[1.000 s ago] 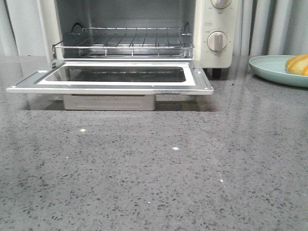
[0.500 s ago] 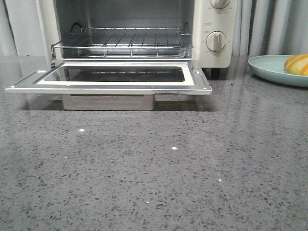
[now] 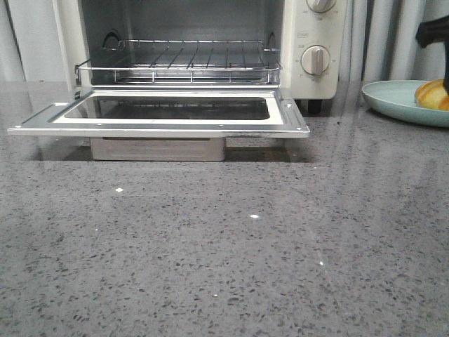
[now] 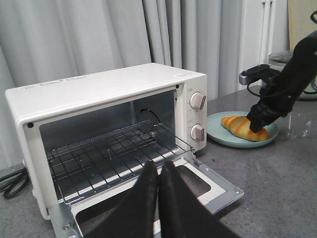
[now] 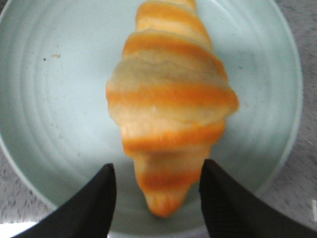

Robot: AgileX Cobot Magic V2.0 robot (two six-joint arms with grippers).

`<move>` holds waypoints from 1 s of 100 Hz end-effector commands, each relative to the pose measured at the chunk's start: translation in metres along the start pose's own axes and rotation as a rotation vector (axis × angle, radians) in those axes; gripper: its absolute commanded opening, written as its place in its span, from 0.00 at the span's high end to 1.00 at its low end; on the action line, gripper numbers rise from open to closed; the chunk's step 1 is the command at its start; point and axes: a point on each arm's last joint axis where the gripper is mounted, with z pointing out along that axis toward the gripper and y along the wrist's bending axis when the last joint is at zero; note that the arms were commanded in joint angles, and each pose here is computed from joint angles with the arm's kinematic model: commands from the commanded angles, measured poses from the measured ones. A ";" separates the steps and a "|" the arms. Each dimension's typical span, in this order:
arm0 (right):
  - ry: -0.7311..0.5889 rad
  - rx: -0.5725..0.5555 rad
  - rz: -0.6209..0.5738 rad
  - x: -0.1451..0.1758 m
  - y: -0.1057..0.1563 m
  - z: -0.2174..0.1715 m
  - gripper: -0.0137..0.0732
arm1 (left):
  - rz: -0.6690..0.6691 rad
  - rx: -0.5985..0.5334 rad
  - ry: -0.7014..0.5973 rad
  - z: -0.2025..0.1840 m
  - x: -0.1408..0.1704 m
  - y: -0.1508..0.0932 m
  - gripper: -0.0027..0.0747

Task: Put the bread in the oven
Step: 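Grasp the orange-striped croissant with the right gripper and lift it, then carry the croissant with the right gripper into the oven above the rack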

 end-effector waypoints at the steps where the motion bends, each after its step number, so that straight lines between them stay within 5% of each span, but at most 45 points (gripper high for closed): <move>1: -0.107 0.000 0.013 -0.015 -0.003 -0.008 0.45 | -0.029 -0.026 -0.054 -0.001 -0.011 0.003 0.99; 22: -0.020 0.000 0.077 -0.008 0.000 0.022 0.47 | -0.029 -0.026 -0.054 -0.001 -0.011 0.003 0.99; 29: -0.002 0.001 0.085 -0.006 0.001 0.026 0.59 | -0.029 -0.026 -0.054 -0.001 -0.011 0.003 0.99; 39: 0.013 0.002 0.086 -0.005 0.001 0.027 0.93 | -0.029 -0.026 -0.054 -0.001 -0.011 0.003 0.99; 50: -0.011 0.003 0.092 -0.009 -0.001 0.017 0.92 | -0.029 -0.026 -0.054 -0.001 -0.011 0.003 0.99; 78: -0.380 -0.028 0.081 -0.030 -0.005 -0.113 0.92 | -0.029 -0.025 -0.053 -0.001 -0.011 0.002 0.99; 100: -0.460 -0.188 -0.073 0.004 0.042 -0.203 0.92 | -0.024 -0.042 -0.068 -0.002 -0.013 0.004 0.99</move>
